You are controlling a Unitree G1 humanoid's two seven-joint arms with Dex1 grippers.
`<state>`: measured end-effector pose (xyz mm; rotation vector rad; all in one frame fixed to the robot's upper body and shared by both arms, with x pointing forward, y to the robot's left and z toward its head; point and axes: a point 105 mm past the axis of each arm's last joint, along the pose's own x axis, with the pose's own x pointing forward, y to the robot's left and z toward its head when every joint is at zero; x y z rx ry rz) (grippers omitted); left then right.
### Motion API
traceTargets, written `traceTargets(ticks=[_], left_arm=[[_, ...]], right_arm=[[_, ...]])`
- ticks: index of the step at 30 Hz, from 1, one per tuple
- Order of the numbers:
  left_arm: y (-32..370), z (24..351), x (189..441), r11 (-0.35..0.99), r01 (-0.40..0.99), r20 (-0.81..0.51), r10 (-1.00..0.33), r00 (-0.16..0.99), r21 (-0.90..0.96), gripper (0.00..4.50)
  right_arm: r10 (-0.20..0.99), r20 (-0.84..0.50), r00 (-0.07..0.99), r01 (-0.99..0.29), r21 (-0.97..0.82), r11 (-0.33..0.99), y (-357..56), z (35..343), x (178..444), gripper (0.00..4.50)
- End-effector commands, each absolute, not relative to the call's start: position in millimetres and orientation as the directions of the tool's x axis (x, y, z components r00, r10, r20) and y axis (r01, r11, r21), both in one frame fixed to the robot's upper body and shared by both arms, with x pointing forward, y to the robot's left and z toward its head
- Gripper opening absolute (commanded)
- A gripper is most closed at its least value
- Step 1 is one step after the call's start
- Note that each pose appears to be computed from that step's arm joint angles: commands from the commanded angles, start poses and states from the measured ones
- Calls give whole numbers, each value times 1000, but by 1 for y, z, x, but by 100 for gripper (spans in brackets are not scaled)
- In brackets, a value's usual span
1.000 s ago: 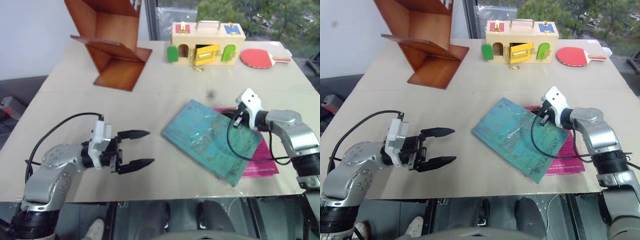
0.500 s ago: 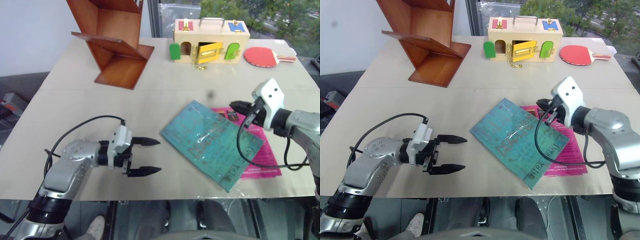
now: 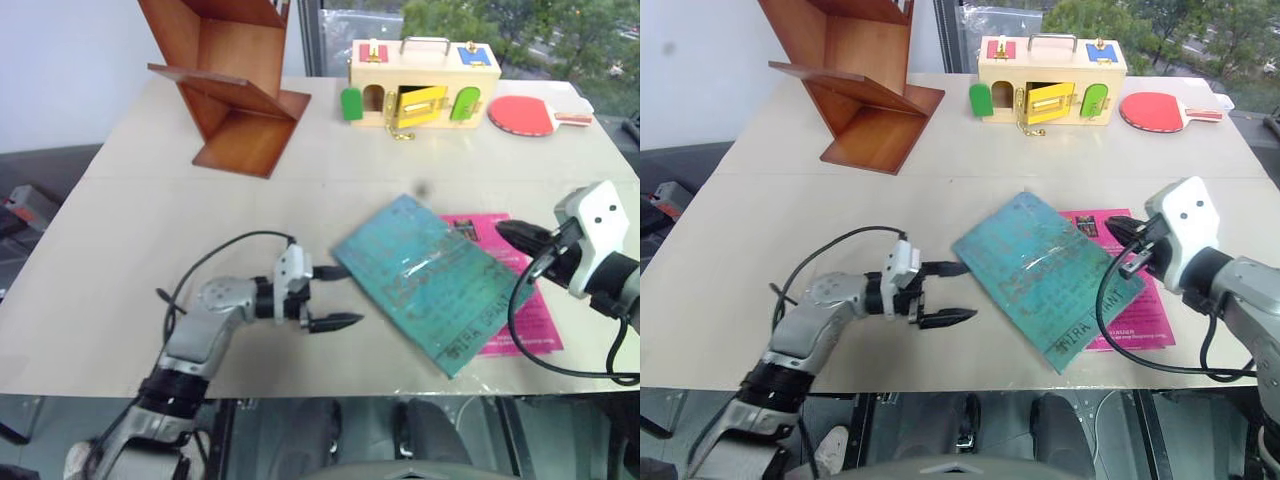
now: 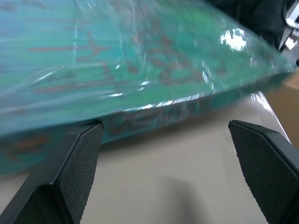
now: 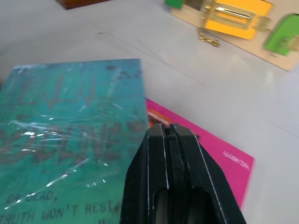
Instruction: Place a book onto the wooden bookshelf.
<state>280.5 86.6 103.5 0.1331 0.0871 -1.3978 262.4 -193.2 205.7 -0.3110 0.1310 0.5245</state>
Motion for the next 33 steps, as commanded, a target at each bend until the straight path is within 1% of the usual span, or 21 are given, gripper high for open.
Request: traceTargets(ticks=[1,4,6,7,9,13,14,15,16,18,21,24,28,30,33], left_arm=[[76,117,290,157,981,-93,-981,168,116,450],[67,128,299,168,980,-46,-984,174,103,450],[65,133,301,163,983,-31,-986,166,88,450],[66,136,302,164,984,-26,-986,167,73,450],[70,139,300,160,986,-23,-987,162,47,450],[84,136,300,185,983,-57,-981,184,-14,450],[89,135,300,199,978,-72,-978,195,-55,450],[93,134,300,213,973,-85,-975,206,-91,450],[96,134,300,225,963,-104,-972,211,-150,450],[100,127,301,280,916,-201,-953,228,-287,450],[94,134,299,256,800,-207,-964,168,-543,450],[83,131,301,263,667,-230,-963,140,-697,450],[62,128,294,219,534,-208,-975,83,-817,450],[54,116,290,253,466,-250,-966,69,-848,450],[52,102,286,296,429,-294,-953,72,-854,450]], right_arm=[[427,-150,892,-453,-295,841,-202,219,254,6],[429,-122,895,-445,-307,841,-203,224,245,6],[480,-140,866,-500,-289,817,-198,221,231,6],[493,-157,856,-517,-291,805,-198,217,221,29],[490,-190,850,-526,-276,805,-200,207,205,94],[516,-220,828,-559,-240,794,-199,195,179,284],[535,-210,818,-574,-259,777,-197,196,172,345],[552,-201,809,-587,-303,751,-195,197,167,359],[587,-214,781,-624,-297,723,-191,194,159,405],[632,-216,744,-668,-282,689,-182,189,148,405],[654,-214,725,-686,-307,660,-175,186,141,405],[656,-203,727,-682,-327,654,-170,185,140,405],[664,-184,725,-680,-347,646,-163,184,140,405],[664,-174,727,-675,-361,644,-161,185,141,405],[664,-133,736,-658,-375,653,-159,191,142,405]])
